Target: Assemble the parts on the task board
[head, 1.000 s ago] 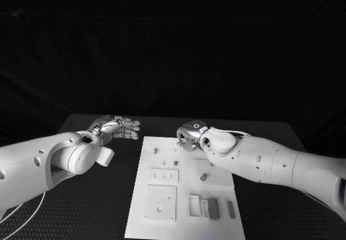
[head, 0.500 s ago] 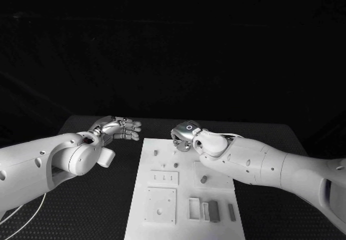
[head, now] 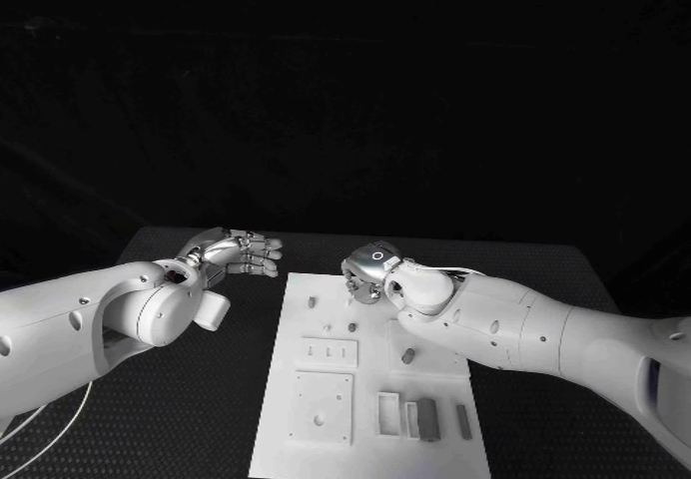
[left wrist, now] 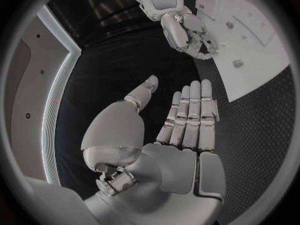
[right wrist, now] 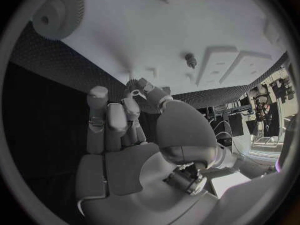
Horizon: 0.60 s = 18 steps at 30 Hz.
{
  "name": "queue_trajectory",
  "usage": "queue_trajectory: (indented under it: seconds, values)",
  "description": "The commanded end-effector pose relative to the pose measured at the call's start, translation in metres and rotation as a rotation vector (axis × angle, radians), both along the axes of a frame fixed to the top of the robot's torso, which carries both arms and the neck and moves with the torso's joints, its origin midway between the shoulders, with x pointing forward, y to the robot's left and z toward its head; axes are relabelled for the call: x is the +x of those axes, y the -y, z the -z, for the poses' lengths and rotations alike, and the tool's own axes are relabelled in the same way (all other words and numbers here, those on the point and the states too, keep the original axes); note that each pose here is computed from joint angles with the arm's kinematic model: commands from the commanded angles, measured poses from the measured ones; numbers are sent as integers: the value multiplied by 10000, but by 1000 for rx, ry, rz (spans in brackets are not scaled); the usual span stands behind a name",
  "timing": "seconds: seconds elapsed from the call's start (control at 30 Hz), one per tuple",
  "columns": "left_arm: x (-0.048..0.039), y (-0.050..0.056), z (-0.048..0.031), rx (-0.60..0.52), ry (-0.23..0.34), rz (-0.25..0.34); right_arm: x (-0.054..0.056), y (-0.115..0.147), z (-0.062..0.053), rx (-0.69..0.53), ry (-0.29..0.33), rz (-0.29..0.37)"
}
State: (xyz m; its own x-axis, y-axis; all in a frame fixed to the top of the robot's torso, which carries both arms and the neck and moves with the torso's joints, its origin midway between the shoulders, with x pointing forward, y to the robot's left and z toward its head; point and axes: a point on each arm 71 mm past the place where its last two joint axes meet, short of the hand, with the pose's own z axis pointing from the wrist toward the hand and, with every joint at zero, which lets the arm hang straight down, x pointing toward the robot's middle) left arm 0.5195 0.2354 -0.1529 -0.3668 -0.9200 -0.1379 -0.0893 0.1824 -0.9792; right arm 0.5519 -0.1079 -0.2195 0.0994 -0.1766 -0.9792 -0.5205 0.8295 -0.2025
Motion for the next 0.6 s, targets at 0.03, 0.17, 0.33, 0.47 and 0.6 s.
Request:
queue_trajectory:
  seconds: [0.03,0.17,0.33,0.47,0.6]
  values:
    - [-3,22,-22,-4,6,17,2,6,18,-29,-8,4]
    - [-1,24,-24,-4,7,17,4,10,21,-31,-9,6]
    - [-4,17,-27,-4,7,16,6,31,27,-36,-14,10]
    - [-4,15,-29,-4,8,15,16,49,29,-37,-15,16]
    - [-4,17,-34,-4,8,16,19,30,30,-32,-17,13]
